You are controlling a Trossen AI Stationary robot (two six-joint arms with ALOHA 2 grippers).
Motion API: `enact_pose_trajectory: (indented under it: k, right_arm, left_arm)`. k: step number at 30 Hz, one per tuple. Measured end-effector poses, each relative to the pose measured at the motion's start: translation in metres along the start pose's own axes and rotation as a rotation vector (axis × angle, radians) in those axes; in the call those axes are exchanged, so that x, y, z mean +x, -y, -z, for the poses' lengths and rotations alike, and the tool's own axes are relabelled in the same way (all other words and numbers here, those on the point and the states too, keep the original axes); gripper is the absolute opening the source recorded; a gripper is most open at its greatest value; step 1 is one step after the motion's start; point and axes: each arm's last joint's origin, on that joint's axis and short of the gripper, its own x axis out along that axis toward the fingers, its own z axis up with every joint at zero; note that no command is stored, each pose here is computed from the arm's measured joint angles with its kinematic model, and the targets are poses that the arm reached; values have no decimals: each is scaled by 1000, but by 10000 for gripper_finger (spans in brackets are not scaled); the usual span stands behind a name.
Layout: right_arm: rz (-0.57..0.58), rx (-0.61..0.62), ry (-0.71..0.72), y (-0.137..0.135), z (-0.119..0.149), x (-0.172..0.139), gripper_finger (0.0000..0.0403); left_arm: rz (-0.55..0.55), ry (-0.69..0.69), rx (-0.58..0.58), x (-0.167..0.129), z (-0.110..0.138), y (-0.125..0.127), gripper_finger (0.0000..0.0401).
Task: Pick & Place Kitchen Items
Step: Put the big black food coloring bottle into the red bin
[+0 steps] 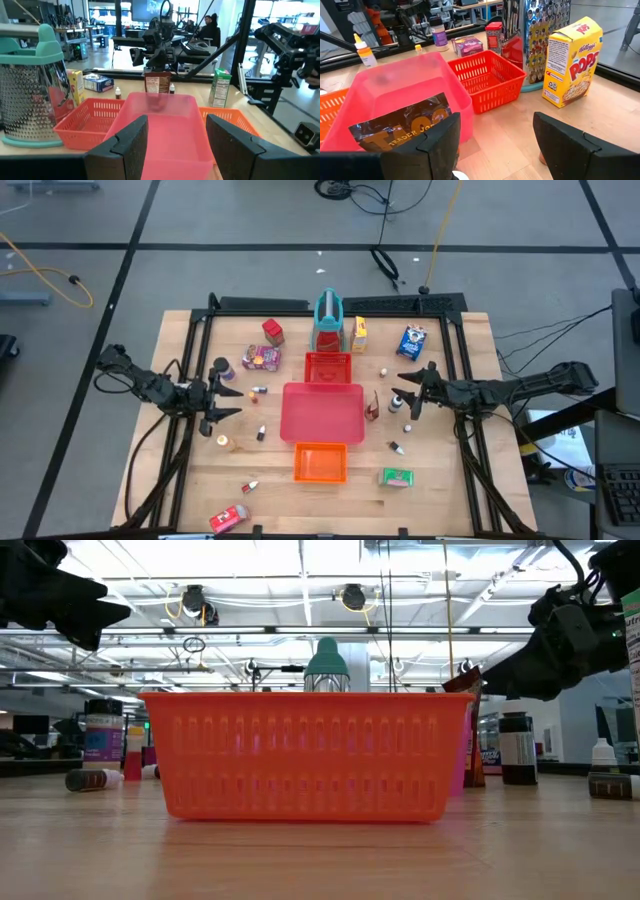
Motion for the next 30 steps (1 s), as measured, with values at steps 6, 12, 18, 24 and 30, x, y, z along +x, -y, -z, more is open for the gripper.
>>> enact_pose_trajectory:
  k: [6,12,18,24,30]
  right_arm:
    - [-2,-11,16,0,-2,0,242]
    - [-9,-24,47,-1,-5,0,242]
    - [-99,29,14,-4,-4,0,242]
    - [-119,30,-49,-6,3,0,242]
    - [-138,35,-96,-10,8,0,242]
  left_arm:
    - [-1,0,30,0,0,0,200]
    - [-1,0,30,0,0,0,200]
    - [-1,0,25,0,0,0,200]
    - [-1,0,24,0,0,0,200]
    - [-2,-1,23,0,0,0,200]
